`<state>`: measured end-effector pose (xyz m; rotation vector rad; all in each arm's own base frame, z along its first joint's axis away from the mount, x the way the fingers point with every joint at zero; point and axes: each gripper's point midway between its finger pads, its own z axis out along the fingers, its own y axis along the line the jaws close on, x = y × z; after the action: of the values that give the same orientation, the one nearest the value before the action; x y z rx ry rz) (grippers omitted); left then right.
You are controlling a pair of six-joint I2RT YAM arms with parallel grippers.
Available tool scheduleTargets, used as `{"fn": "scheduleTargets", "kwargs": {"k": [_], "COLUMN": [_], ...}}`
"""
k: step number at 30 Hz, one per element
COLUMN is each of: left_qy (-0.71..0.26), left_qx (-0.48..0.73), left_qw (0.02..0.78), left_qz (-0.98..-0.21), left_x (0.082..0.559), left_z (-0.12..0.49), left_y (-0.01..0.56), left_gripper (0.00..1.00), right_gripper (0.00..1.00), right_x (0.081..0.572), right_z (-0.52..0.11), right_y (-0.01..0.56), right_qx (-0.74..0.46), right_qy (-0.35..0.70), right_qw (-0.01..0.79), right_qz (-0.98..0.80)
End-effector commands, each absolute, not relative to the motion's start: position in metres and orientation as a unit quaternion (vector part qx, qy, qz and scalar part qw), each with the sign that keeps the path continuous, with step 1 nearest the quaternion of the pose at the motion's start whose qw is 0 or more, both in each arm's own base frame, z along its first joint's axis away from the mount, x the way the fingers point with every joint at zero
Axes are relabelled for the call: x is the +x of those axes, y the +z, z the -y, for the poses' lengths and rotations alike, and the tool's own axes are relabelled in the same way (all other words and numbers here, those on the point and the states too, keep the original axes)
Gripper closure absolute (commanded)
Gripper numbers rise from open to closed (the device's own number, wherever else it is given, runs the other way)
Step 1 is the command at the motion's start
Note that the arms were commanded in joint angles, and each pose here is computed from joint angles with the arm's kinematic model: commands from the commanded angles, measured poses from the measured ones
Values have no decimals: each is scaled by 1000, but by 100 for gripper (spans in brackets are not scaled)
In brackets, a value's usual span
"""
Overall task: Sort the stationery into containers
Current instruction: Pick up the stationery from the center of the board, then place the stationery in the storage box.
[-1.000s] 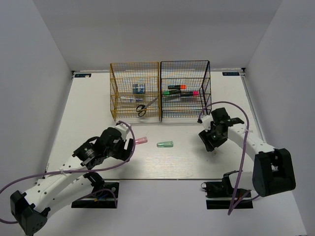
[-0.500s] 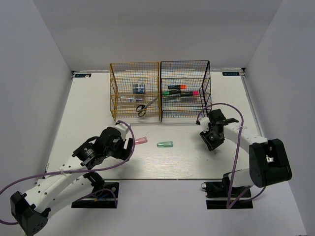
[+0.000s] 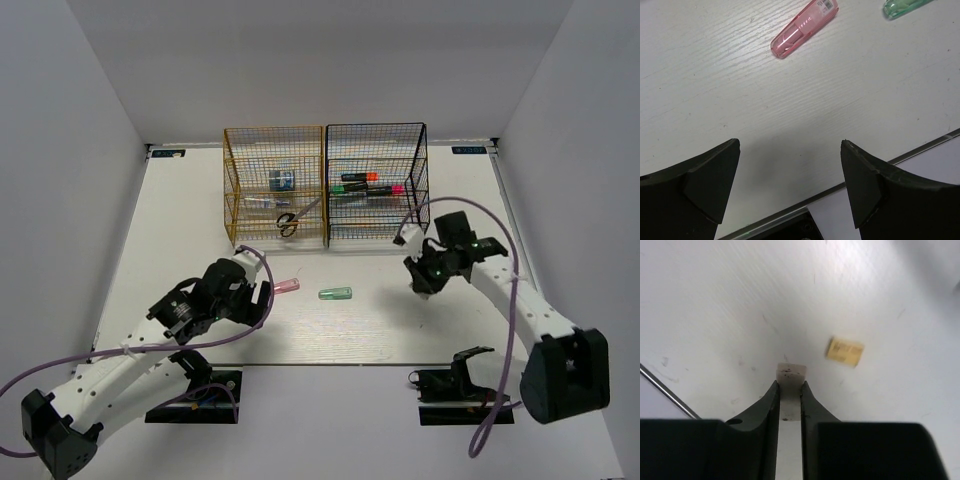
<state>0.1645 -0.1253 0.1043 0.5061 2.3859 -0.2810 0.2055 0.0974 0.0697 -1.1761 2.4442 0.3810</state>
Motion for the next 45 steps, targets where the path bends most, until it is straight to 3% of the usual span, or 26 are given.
{"fn": "scheduleTargets", "kwargs": {"k": [1,5,7,13,18,32,35,37,39,42,45], "left_qy": [-116,-111,-108,-107,-114,-112,-111,-111,-112,-113,-113], "left_qx": [197,196,195,191,190,190,190,190,189,190,191], "left_qw": [335,334,332,323,315,315,314,313,313,314,313], "left_qz": [-914,-915,-917,-921,-923,-923,-923,-924,-924,-923,-923], "left_x": [165,166,165,167,167,167,167,167,167,167,167], "left_z": [129,126,125,125,127,126,125,125,125,126,126], "left_y": [103,102,99,96,96,95,94,94,94,95,94], "left_gripper": [8,8,8,8,8,8,8,8,8,8,12], "right_gripper": [100,100,100,100,100,100,92,78,55,53,58], "right_x": [237,284,332,407,435,477,481,482,478,468,456], "right_z": [-142,-154,-152,-135,-130,-162,-161,-159,-160,-160,-168], "right_y": [154,189,212,255,272,240,235,232,229,235,247], "right_qx": [-544,-571,-556,-507,-497,-652,-652,-647,-639,-613,-576], "right_qy": [188,163,92,-42,-97,-209,-224,-226,-212,-173,-115], "right_qw": [335,372,432,506,535,481,472,468,473,482,501], "right_qz": [-746,-714,-705,-696,-676,-548,-550,-558,-569,-602,-636]}}
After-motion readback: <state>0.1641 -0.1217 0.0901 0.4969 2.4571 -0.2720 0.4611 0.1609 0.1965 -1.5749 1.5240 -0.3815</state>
